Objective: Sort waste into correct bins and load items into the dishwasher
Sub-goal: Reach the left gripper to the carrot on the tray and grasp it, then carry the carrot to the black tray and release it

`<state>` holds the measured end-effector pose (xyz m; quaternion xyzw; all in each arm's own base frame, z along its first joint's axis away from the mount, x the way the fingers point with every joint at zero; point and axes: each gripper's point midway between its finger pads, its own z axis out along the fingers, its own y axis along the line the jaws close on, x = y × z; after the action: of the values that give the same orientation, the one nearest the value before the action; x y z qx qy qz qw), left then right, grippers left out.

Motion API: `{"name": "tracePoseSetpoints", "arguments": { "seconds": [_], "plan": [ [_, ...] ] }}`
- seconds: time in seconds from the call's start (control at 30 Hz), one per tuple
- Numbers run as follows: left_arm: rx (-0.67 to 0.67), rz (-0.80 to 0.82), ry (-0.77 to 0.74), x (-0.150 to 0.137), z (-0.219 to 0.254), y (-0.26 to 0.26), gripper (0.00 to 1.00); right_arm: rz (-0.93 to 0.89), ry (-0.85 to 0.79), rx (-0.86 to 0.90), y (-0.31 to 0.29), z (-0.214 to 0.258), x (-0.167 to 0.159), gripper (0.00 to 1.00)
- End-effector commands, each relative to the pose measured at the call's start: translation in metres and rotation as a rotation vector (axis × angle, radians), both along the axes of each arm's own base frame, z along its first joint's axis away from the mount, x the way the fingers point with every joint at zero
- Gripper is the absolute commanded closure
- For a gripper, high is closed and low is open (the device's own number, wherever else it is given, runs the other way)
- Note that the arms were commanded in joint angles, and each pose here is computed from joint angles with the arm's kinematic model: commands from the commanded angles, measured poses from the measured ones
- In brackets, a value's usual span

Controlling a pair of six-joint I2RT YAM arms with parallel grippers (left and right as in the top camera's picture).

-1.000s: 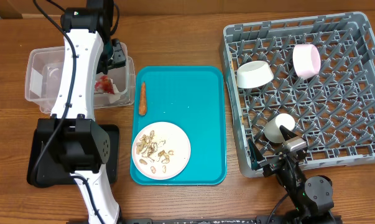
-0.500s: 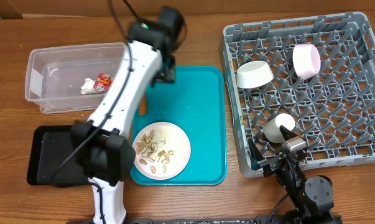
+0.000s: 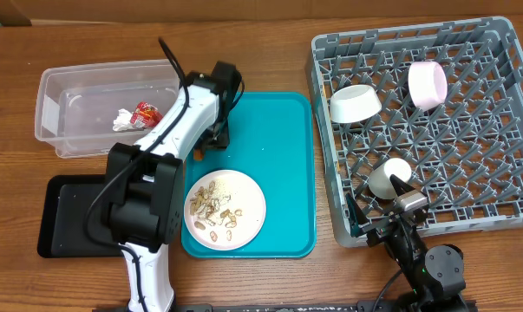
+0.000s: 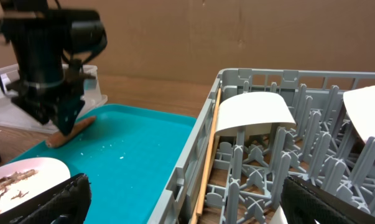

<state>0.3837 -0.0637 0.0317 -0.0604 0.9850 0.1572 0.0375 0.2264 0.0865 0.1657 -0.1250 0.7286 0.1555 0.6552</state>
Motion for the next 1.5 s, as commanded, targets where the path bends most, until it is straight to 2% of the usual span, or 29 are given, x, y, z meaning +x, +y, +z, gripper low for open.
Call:
{"name": "tracePoseSetpoints", "arguments": {
  "seconds": [0.0, 0.27, 0.3, 0.33, 0.37, 0.5, 0.7, 0.97, 1.27, 1.47],
  "plan": [
    [-0.028, -0.027, 0.034, -0.007, -0.019, 0.002, 0.47, 0.000, -0.013, 0.008, 0.000, 0.003, 0.000, 0.00],
    [-0.073, -0.047, 0.010, -0.003, -0.028, -0.007, 0.59, 0.000, -0.013, 0.008, 0.000, 0.003, 0.000, 0.00],
    [-0.080, -0.047, 0.009, -0.003, -0.028, -0.009, 0.63, 0.000, -0.014, 0.008, 0.000, 0.003, 0.000, 0.00],
    [-0.084, -0.047, 0.010, -0.003, -0.029, -0.009, 0.73, 0.000, -0.014, 0.008, 0.000, 0.003, 0.000, 0.00],
    [-0.089, -0.047, 0.013, -0.003, -0.028, -0.010, 0.76, 0.000, -0.014, 0.008, 0.000, 0.003, 0.000, 0.00],
    [-0.084, -0.044, 0.030, -0.004, -0.018, -0.010, 0.80, 0.000, -0.013, 0.008, 0.000, 0.003, 0.000, 0.00],
    [-0.073, 0.005, 0.058, -0.005, 0.024, -0.012, 0.85, 0.000, -0.013, 0.008, 0.000, 0.003, 0.000, 0.00],
    [-0.101, 0.017, -0.031, -0.008, 0.096, -0.017, 0.84, 0.000, -0.013, 0.008, 0.000, 0.003, 0.000, 0.00],
    [-0.077, 0.107, -0.002, -0.057, 0.141, 0.000, 0.87, 0.000, -0.013, 0.008, 0.000, 0.003, 0.000, 0.00],
    [-0.014, 0.255, 0.027, -0.087, 0.148, 0.027, 0.82, 0.000, -0.014, 0.008, 0.000, 0.003, 0.000, 0.00]
  ]
}}
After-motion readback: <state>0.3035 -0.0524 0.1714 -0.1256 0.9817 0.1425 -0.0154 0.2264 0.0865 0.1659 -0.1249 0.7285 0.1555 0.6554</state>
